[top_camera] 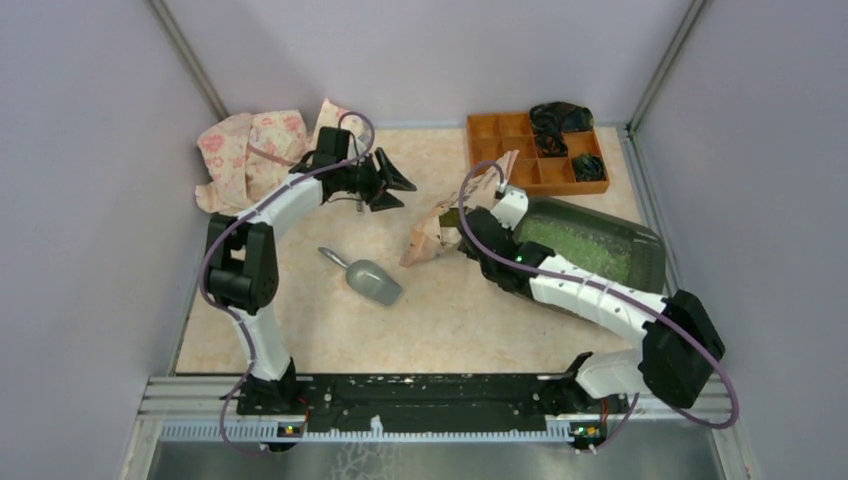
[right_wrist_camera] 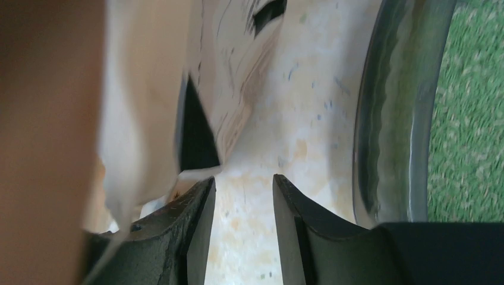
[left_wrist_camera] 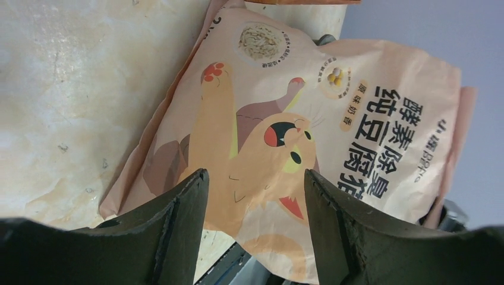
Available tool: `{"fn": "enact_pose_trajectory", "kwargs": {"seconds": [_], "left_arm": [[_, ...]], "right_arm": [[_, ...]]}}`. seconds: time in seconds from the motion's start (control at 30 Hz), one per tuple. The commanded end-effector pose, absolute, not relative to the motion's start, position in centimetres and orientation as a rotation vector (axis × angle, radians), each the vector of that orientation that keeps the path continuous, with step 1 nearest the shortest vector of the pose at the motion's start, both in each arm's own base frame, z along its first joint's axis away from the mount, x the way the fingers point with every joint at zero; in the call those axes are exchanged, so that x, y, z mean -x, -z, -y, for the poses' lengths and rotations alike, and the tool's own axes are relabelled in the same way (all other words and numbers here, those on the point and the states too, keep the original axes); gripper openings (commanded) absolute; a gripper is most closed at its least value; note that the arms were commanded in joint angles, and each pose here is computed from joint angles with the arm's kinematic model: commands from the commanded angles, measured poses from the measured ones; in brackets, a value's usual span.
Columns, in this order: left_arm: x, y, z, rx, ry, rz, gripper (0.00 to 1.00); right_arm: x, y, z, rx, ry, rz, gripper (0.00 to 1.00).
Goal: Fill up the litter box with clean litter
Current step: Close the cat litter bag at the center of the board.
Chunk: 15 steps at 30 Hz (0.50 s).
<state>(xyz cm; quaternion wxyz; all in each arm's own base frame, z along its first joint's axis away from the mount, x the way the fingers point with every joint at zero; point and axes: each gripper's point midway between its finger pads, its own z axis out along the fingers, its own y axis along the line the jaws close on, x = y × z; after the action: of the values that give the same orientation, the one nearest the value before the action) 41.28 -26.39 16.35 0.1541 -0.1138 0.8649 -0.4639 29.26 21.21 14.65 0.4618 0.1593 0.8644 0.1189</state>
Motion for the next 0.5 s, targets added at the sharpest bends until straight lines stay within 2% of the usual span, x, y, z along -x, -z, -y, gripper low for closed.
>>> {"fn": "enact_pose_trajectory", "kwargs": {"seconds": [0.0, 0.3, 0.47], "left_arm": [[-42.5, -15.8, 26.6, 0.312, 1.329, -2.473, 0.65], [-42.4, -14.0, 27.9, 0.326, 1.351, -2.511, 0.64], [-41.0, -15.8, 32.4, 0.236, 1.491, -2.478, 0.64]], "right_arm": [[-33.9, -18.2, -20.7, -0.381, -0.278, -2.017, 0.41], [-37.6, -17.9, -25.7, -0.298, -0.480, -2.019, 0.41], [-37.9, -18.0, -31.2, -0.242, -0.787, -1.988, 0.39]]}}
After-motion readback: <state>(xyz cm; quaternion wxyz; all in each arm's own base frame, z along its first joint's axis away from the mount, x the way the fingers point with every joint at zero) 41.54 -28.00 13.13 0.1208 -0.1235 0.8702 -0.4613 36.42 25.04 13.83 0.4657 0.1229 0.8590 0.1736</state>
